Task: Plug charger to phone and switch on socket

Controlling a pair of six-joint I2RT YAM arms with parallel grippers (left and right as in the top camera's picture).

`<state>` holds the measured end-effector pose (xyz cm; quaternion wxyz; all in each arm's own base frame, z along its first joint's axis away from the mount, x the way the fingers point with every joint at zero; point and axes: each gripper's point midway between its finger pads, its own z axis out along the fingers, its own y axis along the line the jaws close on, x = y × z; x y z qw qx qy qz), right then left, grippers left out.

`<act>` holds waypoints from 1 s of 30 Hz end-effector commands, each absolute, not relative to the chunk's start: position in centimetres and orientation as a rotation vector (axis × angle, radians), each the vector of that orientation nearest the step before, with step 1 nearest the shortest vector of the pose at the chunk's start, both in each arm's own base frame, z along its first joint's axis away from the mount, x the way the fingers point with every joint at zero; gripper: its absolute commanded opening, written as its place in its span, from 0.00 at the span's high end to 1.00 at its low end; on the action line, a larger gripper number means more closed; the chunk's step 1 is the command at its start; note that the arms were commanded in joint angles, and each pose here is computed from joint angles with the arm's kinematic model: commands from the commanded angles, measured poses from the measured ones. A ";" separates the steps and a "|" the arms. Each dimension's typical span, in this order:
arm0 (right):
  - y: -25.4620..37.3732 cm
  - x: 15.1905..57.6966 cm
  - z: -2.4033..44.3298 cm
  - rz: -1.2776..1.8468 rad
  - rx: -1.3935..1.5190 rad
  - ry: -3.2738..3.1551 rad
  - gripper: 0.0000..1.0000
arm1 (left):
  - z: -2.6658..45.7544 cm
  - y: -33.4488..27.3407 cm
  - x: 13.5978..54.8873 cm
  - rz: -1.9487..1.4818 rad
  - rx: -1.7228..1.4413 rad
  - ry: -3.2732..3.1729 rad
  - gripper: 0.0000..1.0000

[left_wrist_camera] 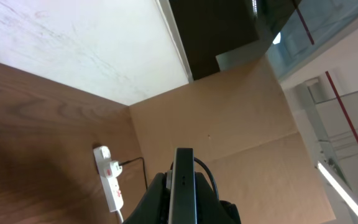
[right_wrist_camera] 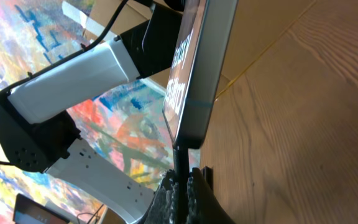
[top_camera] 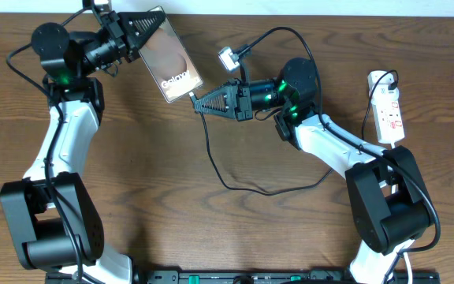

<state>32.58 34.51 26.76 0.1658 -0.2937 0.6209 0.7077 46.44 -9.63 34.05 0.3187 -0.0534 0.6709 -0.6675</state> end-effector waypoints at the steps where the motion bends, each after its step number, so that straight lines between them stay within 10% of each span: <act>1: 34.5 33.2 27.0 2.004 -0.802 1.762 0.99 | 35.5 -10.7 45.5 -1.756 -0.056 1.755 0.93; 30: 34.5 33.4 27.1 1.993 -0.801 1.753 0.99 | 35.6 -10.4 46.0 -1.762 -0.107 1.744 0.93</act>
